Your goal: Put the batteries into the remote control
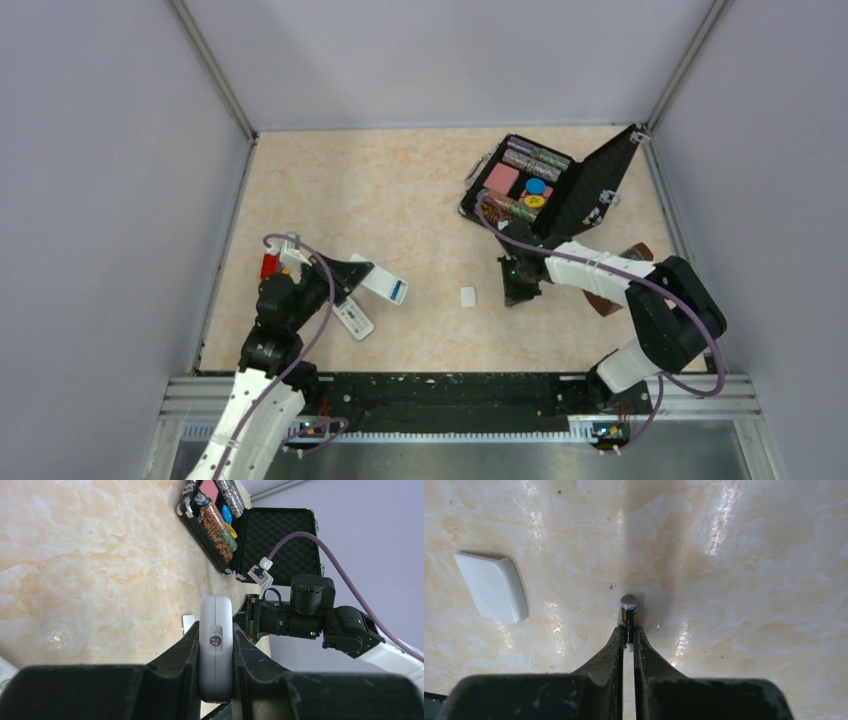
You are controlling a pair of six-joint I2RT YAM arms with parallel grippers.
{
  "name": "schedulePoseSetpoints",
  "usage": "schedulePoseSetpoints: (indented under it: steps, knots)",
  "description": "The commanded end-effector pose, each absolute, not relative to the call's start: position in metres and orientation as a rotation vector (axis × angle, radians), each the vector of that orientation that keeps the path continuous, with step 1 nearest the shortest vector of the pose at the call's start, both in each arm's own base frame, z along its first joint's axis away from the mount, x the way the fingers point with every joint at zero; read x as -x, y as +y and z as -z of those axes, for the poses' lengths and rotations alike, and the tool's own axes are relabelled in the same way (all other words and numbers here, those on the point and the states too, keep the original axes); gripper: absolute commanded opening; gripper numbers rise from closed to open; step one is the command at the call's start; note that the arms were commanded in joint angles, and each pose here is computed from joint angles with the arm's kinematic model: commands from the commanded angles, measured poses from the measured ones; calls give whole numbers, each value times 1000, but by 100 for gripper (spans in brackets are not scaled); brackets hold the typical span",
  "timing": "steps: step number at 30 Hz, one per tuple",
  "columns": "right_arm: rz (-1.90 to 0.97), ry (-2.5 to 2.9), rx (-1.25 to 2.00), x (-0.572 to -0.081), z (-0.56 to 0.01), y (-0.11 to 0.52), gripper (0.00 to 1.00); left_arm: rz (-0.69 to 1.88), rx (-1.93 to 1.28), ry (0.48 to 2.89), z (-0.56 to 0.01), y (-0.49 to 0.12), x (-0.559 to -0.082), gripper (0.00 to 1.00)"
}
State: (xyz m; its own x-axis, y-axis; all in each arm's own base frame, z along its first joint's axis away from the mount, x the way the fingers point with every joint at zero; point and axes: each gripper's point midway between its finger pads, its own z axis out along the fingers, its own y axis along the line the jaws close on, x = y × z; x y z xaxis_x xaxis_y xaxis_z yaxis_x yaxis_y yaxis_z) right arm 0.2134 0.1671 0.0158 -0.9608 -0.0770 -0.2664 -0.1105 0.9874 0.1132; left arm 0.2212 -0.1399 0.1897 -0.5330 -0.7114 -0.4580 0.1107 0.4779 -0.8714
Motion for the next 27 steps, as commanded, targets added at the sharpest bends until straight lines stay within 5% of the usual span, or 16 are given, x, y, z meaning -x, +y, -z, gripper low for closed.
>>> schedulePoseSetpoints:
  steps: [1,14,27]
  knots:
    - [-356,2849,149,-204,-27,186,0,1268,358,1716,-218,-151,-217,0]
    - [-1483,2339,375,-141,-218,318,0,1410,44,1480,-262,-170,-191,0]
    - [-1551,2242,31,-141,-271,365,2,1389,154,1490,-271,-163,-206,0]
